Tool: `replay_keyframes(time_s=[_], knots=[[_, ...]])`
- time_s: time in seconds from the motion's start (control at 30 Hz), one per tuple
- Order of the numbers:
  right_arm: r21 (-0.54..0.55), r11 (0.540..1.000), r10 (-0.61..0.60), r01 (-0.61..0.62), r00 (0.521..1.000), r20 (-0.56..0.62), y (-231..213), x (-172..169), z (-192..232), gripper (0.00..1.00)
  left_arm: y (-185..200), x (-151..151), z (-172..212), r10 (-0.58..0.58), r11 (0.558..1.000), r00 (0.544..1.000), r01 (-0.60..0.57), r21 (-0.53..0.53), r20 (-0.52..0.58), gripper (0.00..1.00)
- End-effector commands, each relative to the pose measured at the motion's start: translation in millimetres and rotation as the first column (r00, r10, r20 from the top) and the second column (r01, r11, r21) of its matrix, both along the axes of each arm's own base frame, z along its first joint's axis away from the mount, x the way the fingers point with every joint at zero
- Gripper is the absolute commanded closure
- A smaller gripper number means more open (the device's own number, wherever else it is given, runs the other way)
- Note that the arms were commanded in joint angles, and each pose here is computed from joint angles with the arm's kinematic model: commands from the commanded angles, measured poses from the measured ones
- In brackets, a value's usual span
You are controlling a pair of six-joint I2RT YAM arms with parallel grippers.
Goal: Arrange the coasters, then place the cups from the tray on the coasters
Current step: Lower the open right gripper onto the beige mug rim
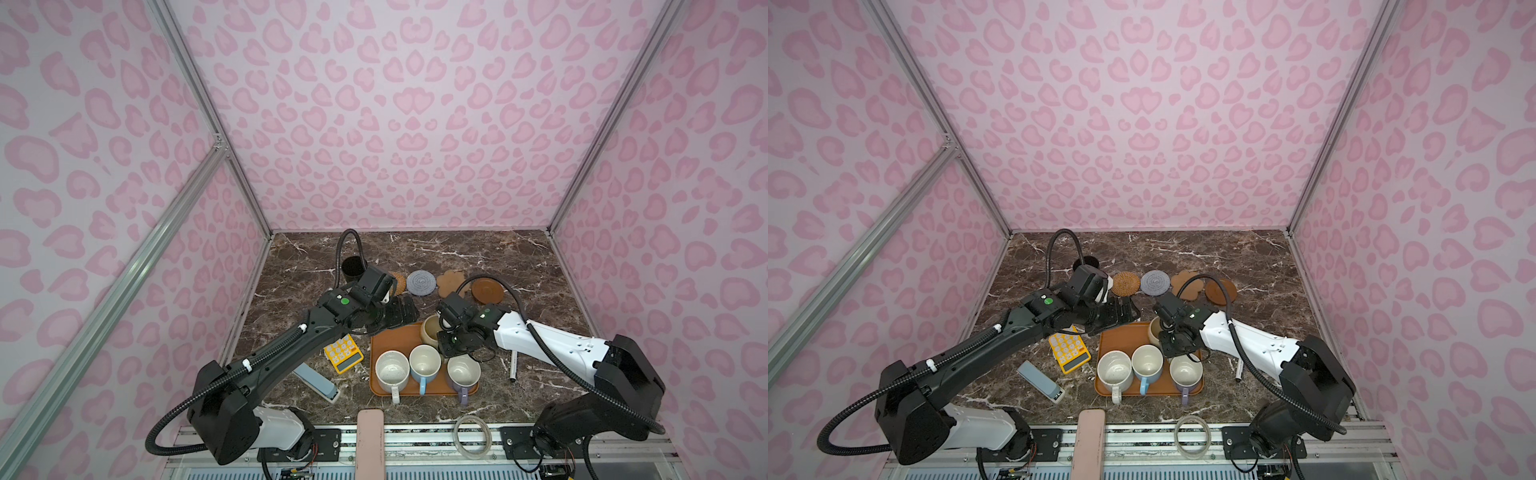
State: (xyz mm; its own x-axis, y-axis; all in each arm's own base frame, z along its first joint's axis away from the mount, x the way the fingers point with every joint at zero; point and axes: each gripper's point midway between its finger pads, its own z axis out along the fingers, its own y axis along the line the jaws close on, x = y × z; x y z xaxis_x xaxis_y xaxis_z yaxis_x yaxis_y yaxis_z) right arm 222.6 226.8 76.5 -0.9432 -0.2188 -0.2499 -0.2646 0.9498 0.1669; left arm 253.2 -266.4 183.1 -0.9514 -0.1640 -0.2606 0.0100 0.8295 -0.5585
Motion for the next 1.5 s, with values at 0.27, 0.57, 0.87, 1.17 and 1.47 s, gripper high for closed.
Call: replay_keyframes(time_s=[0.27, 0.57, 0.87, 1.17, 1.47], knots=[[0.01, 1.0, -0.014, 0.014, 0.998, 0.058, 7.4, 16.2, -3.4, 0.68, -1.9, 3.4, -1.7, 0.013, 1.0, 1.0, -0.013, -0.004, 0.004, 0.02], [-0.006, 1.0, -0.012, 0.013, 0.996, 0.085, 4.0, 19.4, -6.2, 0.79, -3.1, 4.8, 3.4, 0.029, 0.999, 0.999, -0.028, -0.033, 0.017, 0.03], [0.025, 1.0, -0.019, 0.016, 0.991, 0.133, 5.8, 23.1, 5.8, 0.97, 2.9, 8.6, 17.1, 0.076, 0.995, 0.994, -0.071, -0.067, 0.076, 0.03], [0.038, 0.999, -0.024, 0.018, 0.988, 0.156, 5.0, 23.6, 15.4, 1.0, 4.2, 9.1, 19.5, 0.092, 0.993, 0.992, -0.085, -0.079, 0.083, 0.03], [0.038, 0.999, -0.009, 0.004, 0.991, 0.136, 6.1, 20.0, 14.4, 1.0, 5.3, 9.2, 13.2, 0.105, 0.992, 0.992, -0.1, -0.073, 0.07, 0.03]])
